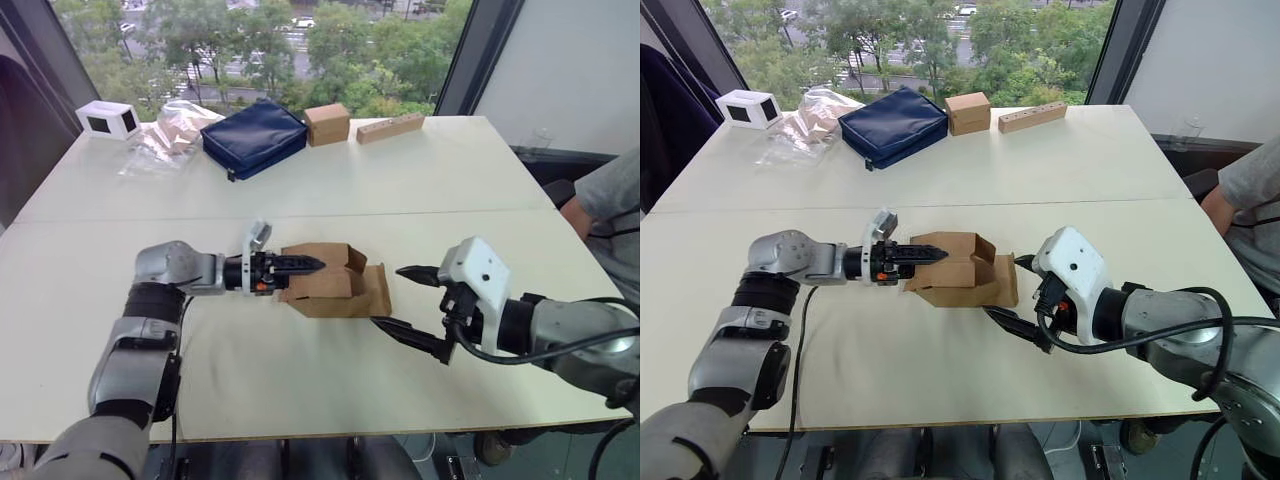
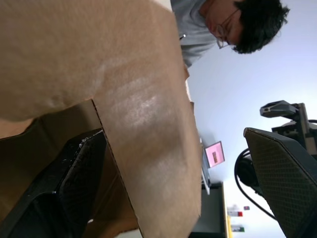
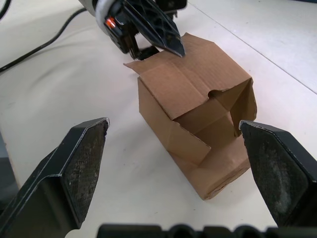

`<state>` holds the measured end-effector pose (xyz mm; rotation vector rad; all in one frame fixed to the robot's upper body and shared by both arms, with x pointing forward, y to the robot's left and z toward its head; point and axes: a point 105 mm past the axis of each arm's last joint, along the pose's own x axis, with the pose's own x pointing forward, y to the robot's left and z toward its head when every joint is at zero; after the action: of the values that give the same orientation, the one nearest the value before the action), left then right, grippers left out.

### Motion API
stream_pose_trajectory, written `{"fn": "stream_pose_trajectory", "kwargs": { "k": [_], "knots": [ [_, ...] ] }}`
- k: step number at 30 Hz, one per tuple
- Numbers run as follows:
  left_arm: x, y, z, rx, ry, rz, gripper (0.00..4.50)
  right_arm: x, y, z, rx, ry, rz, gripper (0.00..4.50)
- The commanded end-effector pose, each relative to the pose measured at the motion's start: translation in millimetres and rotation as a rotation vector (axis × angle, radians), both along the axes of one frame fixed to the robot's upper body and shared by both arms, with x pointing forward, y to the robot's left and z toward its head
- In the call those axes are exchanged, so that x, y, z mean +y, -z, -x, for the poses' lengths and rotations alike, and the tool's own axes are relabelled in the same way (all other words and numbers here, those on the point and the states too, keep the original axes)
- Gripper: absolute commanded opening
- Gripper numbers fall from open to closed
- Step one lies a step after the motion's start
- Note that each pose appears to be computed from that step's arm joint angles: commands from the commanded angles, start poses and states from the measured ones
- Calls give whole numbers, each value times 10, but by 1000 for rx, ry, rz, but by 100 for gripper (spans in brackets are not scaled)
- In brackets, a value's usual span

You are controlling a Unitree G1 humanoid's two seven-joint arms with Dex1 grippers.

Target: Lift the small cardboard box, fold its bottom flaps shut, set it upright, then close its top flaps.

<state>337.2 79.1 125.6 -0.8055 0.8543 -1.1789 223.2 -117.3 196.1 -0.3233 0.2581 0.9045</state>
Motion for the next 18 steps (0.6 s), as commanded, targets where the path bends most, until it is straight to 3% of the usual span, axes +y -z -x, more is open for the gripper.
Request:
{"fn": "stream_pose_trajectory", "kwargs": {
  "k": [1,3,12,18],
  "knots": [
    [-34,-103,-59,-38,0,19,425,6,-71,33,-36,1,3,448],
    [-36,-116,-52,-18,3,39,370,6,-68,43,-35,4,2,450],
    [-72,-159,-41,-31,23,56,16,-30,-26,80,3,19,-5,450],
    [-64,-230,-1,-56,49,78,3,-54,-25,87,12,28,-3,450]
  ]
}}
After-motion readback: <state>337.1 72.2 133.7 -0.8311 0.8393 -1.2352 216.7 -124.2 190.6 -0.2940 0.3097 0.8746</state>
